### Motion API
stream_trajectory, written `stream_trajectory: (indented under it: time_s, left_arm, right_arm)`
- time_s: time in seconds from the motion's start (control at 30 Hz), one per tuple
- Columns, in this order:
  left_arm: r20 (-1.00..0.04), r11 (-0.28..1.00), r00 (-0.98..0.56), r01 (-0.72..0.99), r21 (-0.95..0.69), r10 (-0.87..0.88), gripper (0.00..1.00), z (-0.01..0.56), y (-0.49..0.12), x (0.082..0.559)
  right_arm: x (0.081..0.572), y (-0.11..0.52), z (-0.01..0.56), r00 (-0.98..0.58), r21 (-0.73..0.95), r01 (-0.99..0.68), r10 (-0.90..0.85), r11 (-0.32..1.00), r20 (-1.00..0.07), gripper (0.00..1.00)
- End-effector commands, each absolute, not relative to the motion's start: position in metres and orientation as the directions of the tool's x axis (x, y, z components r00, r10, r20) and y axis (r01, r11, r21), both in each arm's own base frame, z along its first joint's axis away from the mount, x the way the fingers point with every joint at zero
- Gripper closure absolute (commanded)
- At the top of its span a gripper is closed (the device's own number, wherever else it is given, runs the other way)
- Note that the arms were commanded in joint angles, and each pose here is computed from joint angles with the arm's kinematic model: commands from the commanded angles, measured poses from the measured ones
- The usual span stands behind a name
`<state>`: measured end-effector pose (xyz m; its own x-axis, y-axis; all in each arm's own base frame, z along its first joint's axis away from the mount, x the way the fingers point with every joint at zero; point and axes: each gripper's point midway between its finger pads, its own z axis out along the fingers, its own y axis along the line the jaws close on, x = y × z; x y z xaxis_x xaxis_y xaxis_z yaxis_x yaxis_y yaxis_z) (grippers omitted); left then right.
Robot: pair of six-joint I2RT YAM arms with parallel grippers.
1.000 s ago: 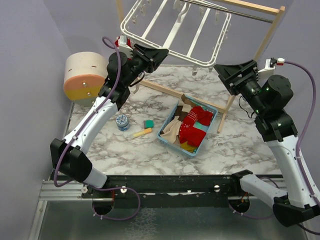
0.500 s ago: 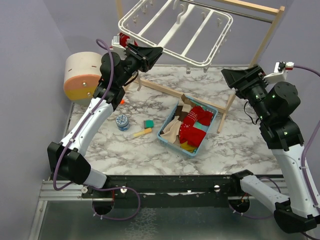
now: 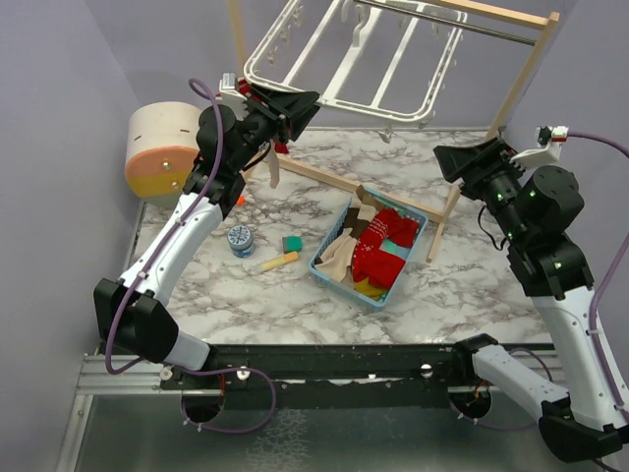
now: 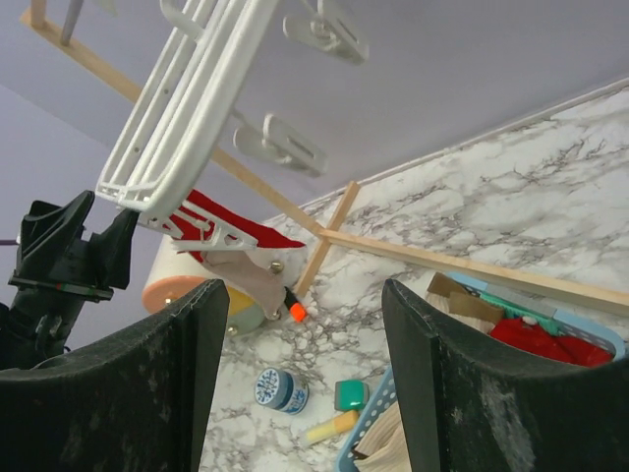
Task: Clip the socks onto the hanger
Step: Rotate the hanger at the clothesline.
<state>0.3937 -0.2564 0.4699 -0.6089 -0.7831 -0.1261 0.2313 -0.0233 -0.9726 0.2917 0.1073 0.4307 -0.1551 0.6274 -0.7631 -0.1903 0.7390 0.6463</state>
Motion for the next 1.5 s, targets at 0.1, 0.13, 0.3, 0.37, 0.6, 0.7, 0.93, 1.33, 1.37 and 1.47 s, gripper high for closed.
stream_trajectory:
  time_s: [0.1, 0.13, 0.3, 0.37, 0.6, 0.7, 0.93, 1.33, 1.37, 1.47]
  left_arm:
    - [-0.140, -0.039, -0.612, 0.269, -0.962, -0.779, 0.52, 0.481, -0.252, 0.381]
    - [-0.139, -0.039, -0.611, 0.268, -0.963, -0.779, 0.51, 0.480, -0.251, 0.381]
    - [-0.138, -0.040, -0.613, 0.267, -0.963, -0.778, 0.50, 0.480, -0.252, 0.381]
    - [-0.139, -0.040, -0.615, 0.268, -0.963, -0.776, 0.49, 0.481, -0.252, 0.380]
    - [-0.140, -0.037, -0.618, 0.265, -0.964, -0.774, 0.43, 0.478, -0.251, 0.378]
    - [-0.137, -0.033, -0.621, 0.255, -0.966, -0.772, 0.40, 0.472, -0.250, 0.374]
    - [-0.140, -0.027, -0.623, 0.251, -0.968, -0.770, 0.30, 0.464, -0.245, 0.361]
    - [-0.363, 0.240, -0.593, 0.279, -0.930, -0.719, 0.10, 0.400, -0.223, 0.298]
    - [-0.413, 0.306, -0.577, 0.279, -0.910, -0.705, 0.08, 0.384, -0.220, 0.295]
    - [-0.475, 0.435, -0.569, 0.217, -0.874, -0.671, 0.01, 0.329, -0.208, 0.288]
  right_arm:
    - [0.286, 0.099, 0.429, -0.129, 0.603, -0.174, 0.589, 0.779, -0.798, 0.31]
    - [0.285, 0.099, 0.428, -0.129, 0.600, -0.172, 0.586, 0.782, -0.800, 0.31]
    - [0.283, 0.097, 0.427, -0.128, 0.595, -0.167, 0.582, 0.786, -0.803, 0.31]
    - [0.283, 0.097, 0.427, -0.126, 0.593, -0.167, 0.580, 0.787, -0.805, 0.31]
    - [0.282, 0.093, 0.425, -0.120, 0.578, -0.155, 0.566, 0.801, -0.816, 0.31]
    - [0.281, 0.092, 0.424, -0.116, 0.574, -0.151, 0.562, 0.805, -0.819, 0.31]
    - [0.279, 0.088, 0.420, -0.113, 0.556, -0.138, 0.544, 0.820, -0.831, 0.31]
    - [0.273, 0.111, 0.347, -0.329, 0.491, -0.184, 0.417, 0.852, -0.847, 0.33]
    - [0.273, 0.118, 0.336, -0.370, 0.490, -0.204, 0.397, 0.848, -0.840, 0.34]
    - [0.274, 0.133, 0.290, -0.500, 0.493, -0.218, 0.338, 0.842, -0.798, 0.37]
